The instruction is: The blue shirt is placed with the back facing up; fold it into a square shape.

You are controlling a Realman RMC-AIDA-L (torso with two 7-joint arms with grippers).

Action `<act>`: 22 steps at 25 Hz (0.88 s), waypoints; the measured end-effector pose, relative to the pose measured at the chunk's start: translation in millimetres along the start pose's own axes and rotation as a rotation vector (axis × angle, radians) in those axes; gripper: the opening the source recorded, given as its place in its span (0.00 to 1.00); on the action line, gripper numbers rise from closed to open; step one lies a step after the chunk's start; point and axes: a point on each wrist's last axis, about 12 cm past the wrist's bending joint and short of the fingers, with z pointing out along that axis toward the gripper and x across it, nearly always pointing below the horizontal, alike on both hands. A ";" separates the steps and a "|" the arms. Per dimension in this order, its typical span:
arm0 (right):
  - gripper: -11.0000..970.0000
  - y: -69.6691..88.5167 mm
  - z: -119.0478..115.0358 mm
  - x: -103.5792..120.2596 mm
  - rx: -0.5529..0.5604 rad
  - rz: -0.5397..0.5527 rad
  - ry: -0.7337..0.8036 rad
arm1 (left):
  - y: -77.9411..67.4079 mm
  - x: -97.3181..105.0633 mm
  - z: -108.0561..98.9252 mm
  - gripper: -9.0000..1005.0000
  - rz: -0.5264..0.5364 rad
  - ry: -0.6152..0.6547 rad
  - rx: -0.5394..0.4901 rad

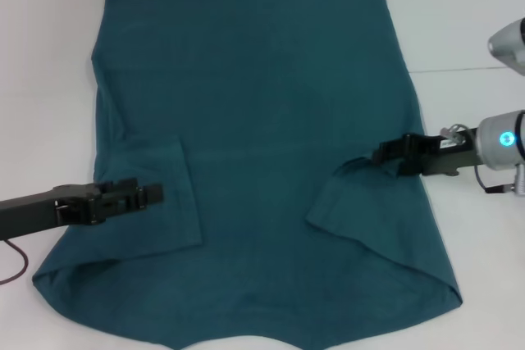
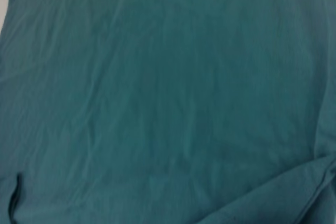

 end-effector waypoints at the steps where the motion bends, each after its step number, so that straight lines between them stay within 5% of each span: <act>1: 0.64 0.4 1.7 -1.3 0.008 -0.001 -0.021 | 0.1 0.0 0.7 0.72 0.000 -0.002 -0.003; 10: 0.64 6.3 -0.6 -29.4 -0.022 0.005 -0.284 | -0.9 -2.6 5.6 0.72 0.005 -0.005 -0.001; 18: 0.64 8.6 -32.5 -31.7 -0.175 -0.039 -0.080 | 0.4 -3.9 3.8 0.72 -0.026 -0.001 -0.006; 22: 0.64 8.8 -56.1 -22.7 -0.279 -0.069 0.040 | 4.2 -7.3 -6.1 0.72 -0.144 -0.002 -0.019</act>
